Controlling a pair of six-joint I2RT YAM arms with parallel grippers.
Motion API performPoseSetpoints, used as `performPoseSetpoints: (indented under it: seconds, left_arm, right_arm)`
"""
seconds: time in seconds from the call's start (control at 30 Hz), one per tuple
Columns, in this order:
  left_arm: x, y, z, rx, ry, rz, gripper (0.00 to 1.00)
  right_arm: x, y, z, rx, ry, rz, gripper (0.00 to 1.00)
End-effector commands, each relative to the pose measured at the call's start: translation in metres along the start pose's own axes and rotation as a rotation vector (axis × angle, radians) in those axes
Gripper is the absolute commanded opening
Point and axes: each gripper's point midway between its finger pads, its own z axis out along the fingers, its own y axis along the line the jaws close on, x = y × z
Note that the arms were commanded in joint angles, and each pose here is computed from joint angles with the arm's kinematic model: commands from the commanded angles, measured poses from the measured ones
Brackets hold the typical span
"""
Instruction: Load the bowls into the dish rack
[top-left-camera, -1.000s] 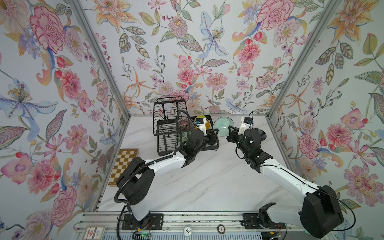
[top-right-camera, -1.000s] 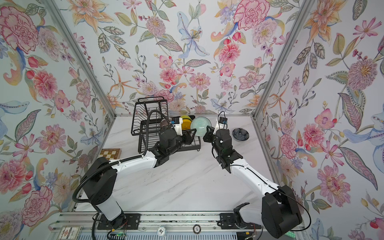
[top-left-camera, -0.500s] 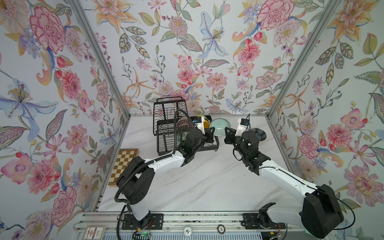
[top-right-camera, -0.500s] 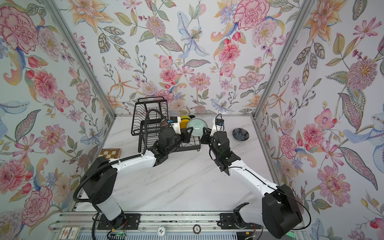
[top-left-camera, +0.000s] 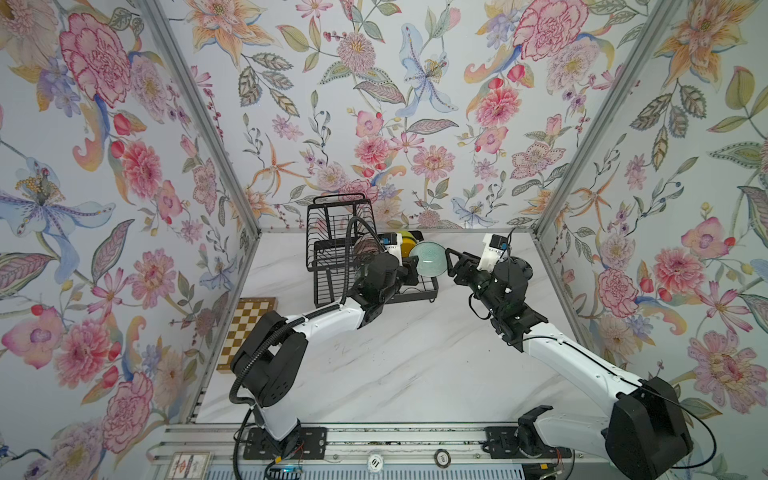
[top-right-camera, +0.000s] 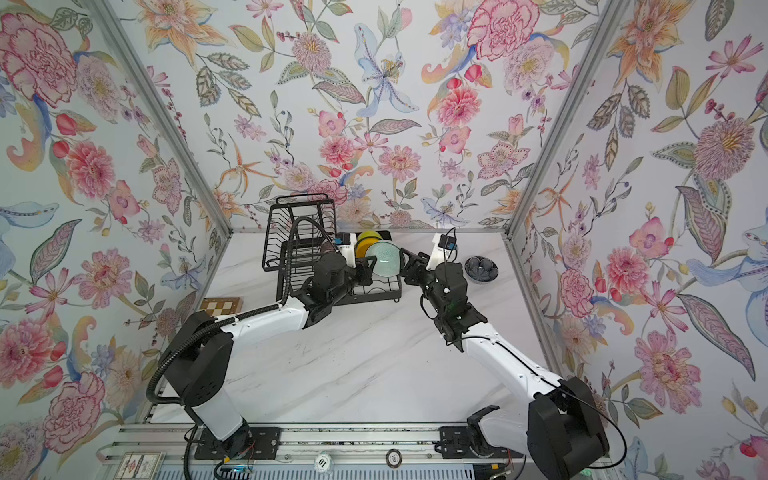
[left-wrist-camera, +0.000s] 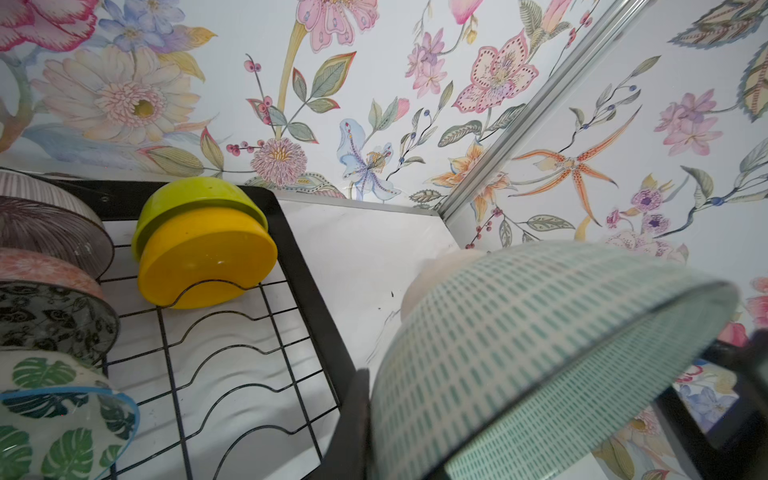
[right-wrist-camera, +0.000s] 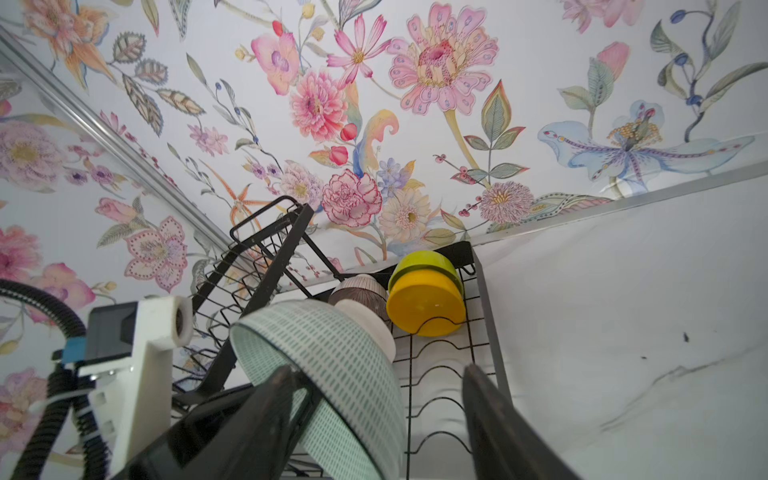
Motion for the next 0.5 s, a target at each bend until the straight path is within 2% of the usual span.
performPoseSetpoints:
  seconds: [0.0,0.03,0.2,0.47]
  left_arm:
    - [-0.039,-0.006,-0.004,0.000,-0.096,0.021,0.00]
    - [-0.041,-0.006,-0.003,-0.006,-0.102,0.029,0.00]
    - [-0.052,-0.010,0.007,-0.019,-0.118,0.063,0.00]
    - [-0.078,-0.015,0.029,-0.059,-0.172,0.101,0.00]
  right_arm:
    - [-0.017,-0.001,-0.010,-0.039,-0.054,0.066,0.74]
    - [-0.019,-0.004,-0.011,-0.038,-0.058,0.081,0.81]
    - [-0.026,-0.015,-0.014,-0.017,-0.056,0.134,0.98]
    - [-0.047,-0.017,-0.021,-0.053,-0.090,0.240,0.99]
